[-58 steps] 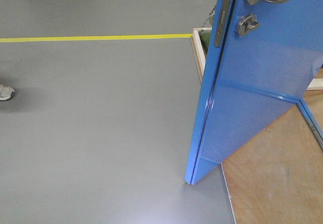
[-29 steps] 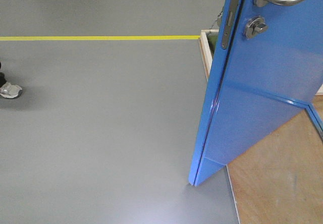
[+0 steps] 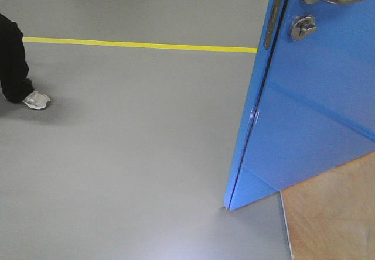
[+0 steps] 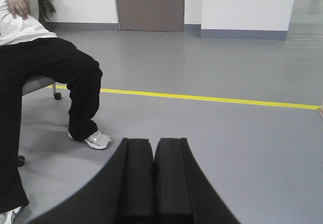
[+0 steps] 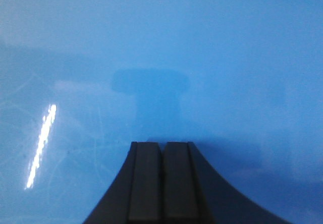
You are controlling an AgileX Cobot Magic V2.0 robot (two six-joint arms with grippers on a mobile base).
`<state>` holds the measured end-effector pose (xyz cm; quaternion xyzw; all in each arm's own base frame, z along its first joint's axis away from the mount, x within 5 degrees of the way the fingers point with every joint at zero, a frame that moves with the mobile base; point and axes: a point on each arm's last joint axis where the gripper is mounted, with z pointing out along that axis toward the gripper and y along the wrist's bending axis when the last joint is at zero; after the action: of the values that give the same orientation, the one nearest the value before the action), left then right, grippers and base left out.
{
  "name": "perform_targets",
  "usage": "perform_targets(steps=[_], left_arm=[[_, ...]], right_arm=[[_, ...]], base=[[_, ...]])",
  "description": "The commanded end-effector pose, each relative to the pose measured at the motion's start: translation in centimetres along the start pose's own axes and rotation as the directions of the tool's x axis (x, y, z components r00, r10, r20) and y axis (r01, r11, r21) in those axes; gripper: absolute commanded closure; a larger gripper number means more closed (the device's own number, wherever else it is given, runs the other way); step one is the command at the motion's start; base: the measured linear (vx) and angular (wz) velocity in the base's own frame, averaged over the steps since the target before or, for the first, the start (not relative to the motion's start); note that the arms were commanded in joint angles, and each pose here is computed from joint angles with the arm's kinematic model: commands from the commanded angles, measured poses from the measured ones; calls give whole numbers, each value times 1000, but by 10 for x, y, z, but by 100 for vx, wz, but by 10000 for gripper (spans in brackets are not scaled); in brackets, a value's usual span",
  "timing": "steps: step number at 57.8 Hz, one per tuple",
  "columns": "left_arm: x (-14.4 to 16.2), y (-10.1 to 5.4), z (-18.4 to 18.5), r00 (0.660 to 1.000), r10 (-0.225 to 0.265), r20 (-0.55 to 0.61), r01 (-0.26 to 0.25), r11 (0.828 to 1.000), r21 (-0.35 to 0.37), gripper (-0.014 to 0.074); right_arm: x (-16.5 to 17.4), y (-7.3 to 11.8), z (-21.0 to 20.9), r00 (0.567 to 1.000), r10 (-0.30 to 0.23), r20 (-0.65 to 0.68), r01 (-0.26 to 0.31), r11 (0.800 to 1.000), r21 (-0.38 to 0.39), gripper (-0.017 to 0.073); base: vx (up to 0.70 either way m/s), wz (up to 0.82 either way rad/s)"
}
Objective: Move to blue door and open it
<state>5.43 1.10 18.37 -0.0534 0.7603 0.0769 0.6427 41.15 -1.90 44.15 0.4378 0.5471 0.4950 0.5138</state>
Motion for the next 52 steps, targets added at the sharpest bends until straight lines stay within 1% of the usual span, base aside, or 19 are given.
perform_targets(steps=[1, 28, 52], left_arm=[[-17, 0, -4, 993, -10, 120, 9, 1000, 4, 521], [-17, 0, -4, 993, -10, 120, 9, 1000, 4, 521], [-17, 0, -4, 993, -10, 120, 9, 1000, 4, 521]], right_arm=[[7, 29, -14, 999, -16, -37, 14, 997, -71, 548], [7, 29, -14, 999, -16, -37, 14, 997, -71, 548], [7, 29, -14, 999, -16, -38, 14, 997, -71, 548]], base=[[13, 18], [17, 12], [23, -2]])
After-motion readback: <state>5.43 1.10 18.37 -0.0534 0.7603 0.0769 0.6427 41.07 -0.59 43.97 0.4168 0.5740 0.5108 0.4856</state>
